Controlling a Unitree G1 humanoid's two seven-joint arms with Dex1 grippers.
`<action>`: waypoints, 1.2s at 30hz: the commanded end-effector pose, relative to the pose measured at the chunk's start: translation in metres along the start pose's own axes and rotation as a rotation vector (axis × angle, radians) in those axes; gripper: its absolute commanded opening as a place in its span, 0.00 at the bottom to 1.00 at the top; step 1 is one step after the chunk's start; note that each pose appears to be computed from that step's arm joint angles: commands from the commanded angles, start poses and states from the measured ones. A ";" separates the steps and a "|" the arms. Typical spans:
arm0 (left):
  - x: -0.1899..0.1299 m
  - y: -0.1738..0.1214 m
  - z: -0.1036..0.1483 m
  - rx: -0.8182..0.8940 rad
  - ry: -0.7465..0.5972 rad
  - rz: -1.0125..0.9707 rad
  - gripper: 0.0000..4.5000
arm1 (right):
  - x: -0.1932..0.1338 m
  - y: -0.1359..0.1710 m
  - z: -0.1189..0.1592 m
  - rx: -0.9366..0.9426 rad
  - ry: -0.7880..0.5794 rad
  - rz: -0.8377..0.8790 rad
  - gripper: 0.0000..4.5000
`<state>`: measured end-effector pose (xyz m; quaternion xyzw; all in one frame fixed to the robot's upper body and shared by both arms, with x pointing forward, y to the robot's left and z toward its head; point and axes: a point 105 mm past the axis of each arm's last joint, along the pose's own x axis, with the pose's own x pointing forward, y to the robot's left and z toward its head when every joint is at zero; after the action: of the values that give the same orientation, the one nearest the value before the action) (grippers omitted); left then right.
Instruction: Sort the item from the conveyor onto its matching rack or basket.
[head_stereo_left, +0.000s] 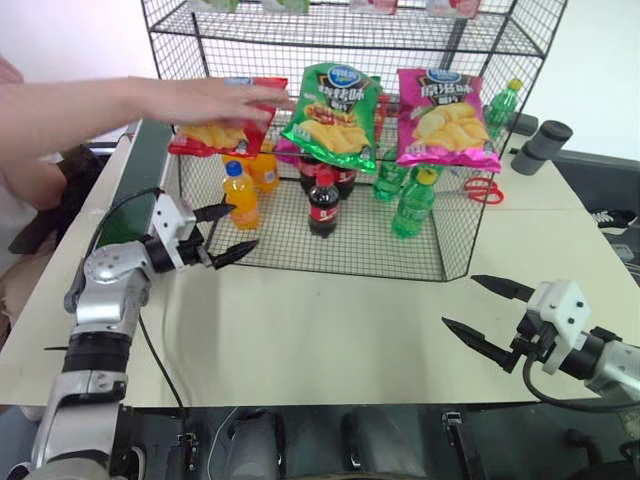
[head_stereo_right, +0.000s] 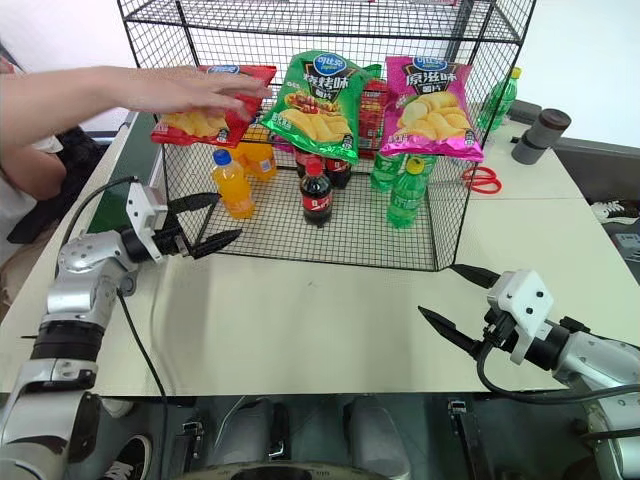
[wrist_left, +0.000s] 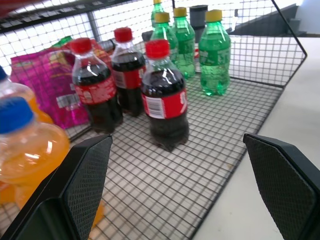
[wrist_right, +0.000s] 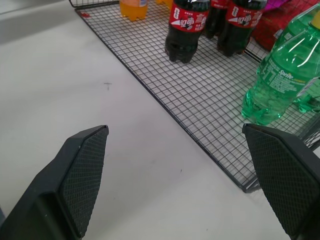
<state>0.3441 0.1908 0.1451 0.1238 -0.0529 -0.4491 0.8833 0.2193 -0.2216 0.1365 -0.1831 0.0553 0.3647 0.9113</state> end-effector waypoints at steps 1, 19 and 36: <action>-0.001 0.002 0.013 0.051 -0.041 0.005 1.00 | -0.005 -0.006 0.007 -0.048 -0.012 -0.030 1.00; -0.001 0.001 0.008 0.019 -0.047 0.000 1.00 | 0.006 -0.008 0.015 -0.046 -0.074 -0.060 1.00; -0.005 -0.012 0.004 -0.003 -0.018 -0.065 1.00 | 0.009 -0.003 0.006 -0.047 -0.041 -0.009 1.00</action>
<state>0.3339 0.1874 0.1362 0.0959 -0.0421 -0.4745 0.8740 0.2287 -0.2146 0.1373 -0.1846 0.0330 0.3629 0.9128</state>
